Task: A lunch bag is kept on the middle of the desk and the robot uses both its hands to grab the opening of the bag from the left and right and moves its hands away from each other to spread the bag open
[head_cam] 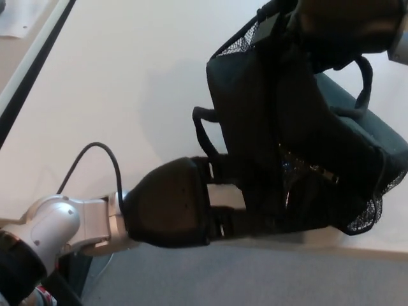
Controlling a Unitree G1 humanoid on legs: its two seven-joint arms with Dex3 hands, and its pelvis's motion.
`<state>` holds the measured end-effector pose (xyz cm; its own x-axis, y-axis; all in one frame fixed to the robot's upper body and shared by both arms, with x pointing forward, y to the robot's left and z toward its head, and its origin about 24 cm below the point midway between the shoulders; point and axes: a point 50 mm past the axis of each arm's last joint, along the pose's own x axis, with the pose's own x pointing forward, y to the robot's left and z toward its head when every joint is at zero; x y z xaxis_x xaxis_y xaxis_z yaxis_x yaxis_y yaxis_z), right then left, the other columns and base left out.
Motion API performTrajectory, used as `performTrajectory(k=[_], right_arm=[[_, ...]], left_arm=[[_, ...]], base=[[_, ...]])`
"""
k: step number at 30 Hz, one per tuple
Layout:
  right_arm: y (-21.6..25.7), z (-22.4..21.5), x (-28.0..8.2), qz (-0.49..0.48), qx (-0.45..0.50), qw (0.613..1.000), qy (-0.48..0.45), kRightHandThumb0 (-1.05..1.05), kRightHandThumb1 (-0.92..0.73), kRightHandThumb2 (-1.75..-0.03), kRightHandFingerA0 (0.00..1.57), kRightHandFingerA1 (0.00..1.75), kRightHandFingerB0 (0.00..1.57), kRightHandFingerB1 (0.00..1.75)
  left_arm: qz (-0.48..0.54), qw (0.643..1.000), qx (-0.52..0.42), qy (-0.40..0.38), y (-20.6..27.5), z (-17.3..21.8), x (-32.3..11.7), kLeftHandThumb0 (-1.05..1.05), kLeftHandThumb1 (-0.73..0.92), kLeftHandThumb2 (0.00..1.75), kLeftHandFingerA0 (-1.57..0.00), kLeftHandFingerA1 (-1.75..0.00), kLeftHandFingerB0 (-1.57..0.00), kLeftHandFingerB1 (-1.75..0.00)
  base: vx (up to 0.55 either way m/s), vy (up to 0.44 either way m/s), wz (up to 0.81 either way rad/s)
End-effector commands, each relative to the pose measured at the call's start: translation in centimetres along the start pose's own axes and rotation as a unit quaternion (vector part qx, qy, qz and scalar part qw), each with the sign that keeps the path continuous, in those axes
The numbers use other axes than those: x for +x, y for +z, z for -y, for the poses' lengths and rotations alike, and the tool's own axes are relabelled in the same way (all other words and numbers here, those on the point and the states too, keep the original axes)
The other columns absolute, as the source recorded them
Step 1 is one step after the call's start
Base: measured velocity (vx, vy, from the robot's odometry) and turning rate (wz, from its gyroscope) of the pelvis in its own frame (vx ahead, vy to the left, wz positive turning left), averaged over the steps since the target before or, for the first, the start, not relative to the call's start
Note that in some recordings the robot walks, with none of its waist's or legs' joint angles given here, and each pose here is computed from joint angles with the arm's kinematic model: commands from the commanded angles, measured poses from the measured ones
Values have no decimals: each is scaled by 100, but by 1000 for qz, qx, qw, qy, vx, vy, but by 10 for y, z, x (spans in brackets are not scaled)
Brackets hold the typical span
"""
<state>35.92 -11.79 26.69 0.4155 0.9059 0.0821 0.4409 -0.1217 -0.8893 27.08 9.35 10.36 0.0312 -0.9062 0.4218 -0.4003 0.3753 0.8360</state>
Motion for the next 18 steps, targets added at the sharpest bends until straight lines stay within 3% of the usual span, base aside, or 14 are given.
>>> performTrajectory(k=[1, 2, 3, 13, 18], right_arm=[[-3, 13, 1, -7, 4, 1000, -26, -39, -61, -61, 89, 139, 84, 97], [-3, 13, 1, -7, 7, 1000, -29, -39, -61, -61, 89, 139, 84, 97], [-2, 12, 1, -5, 8, 999, -30, -38, -61, -62, 89, 141, 84, 101], [0, 10, 2, -2, 11, 999, -30, -37, -61, -58, 90, 142, 85, 98], [2, 10, 4, -2, 17, 999, -37, -37, -61, -63, 87, 147, 83, 105]], left_arm=[[-66, 997, 24, 3, -13, -1, -6, 8, 36, 97, -26, -57, -21, -53], [-73, 997, 23, 10, -14, -2, -6, 8, 36, 97, -26, -57, -21, -53], [-81, 996, 25, 13, -16, -3, -6, 9, 45, 82, -32, -43, -29, -31], [-85, 995, 37, 20, -17, -5, 0, 5, 43, 80, -35, -46, -25, -33], [-84, 996, 27, 13, -15, -4, 5, 4, 44, 76, -35, -46, -25, -33]], base=[[0, 0, 0], [0, 0, 0], [0, 0, 0], [0, 0, 0], [0, 0, 0]])
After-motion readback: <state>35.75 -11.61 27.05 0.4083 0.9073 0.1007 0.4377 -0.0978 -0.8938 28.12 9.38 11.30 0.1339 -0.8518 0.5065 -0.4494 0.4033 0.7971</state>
